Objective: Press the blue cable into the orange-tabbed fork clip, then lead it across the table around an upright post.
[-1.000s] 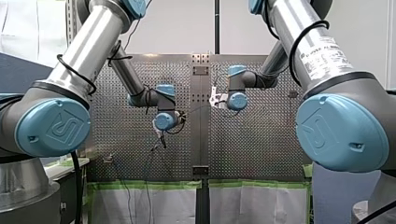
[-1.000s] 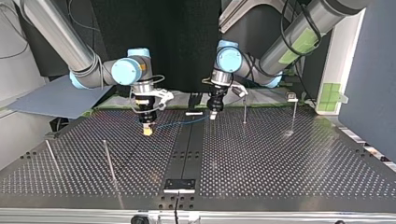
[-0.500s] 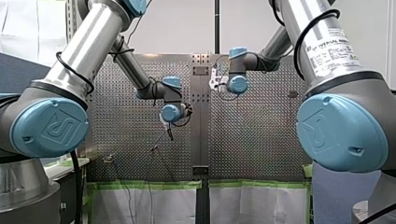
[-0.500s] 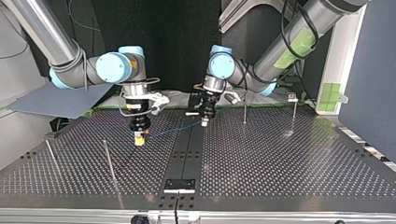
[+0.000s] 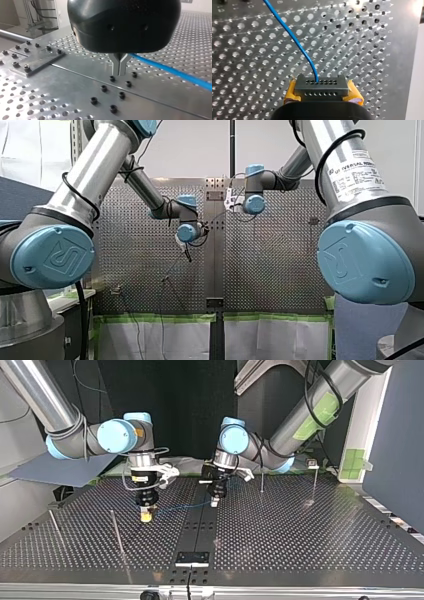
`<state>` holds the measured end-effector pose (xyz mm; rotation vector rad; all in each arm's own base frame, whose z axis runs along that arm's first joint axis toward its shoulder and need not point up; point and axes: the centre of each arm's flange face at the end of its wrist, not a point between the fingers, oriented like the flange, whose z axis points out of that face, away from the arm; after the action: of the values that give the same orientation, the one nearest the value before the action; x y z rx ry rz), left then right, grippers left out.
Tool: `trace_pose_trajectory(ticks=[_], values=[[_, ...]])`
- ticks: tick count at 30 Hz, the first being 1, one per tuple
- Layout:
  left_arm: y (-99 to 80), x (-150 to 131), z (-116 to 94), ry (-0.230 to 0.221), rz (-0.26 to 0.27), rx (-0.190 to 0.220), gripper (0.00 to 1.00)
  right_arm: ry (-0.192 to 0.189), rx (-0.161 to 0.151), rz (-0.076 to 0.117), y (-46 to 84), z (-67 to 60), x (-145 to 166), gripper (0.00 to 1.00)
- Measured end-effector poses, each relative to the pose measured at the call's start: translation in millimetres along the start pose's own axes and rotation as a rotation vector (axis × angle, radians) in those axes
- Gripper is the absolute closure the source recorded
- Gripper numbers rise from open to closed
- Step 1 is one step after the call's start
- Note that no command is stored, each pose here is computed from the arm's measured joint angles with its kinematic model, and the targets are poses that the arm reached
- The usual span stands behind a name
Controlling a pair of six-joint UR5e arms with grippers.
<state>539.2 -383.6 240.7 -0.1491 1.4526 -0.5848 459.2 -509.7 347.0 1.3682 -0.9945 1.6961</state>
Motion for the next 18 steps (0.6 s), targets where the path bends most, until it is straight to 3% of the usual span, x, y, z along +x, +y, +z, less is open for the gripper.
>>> trace_pose_trajectory(ticks=[11,18], values=[[-15.8,-29.7,7.5,-0.041,-0.022,0.023,1.00,0.015,0.005,-0.002,-5.8,7.3,23.0,1.00],[-29.5,-49.0,16.1,-0.052,-0.043,0.047,1.00,0.051,0.000,0.007,-3.3,11.3,52.1,1.00]])
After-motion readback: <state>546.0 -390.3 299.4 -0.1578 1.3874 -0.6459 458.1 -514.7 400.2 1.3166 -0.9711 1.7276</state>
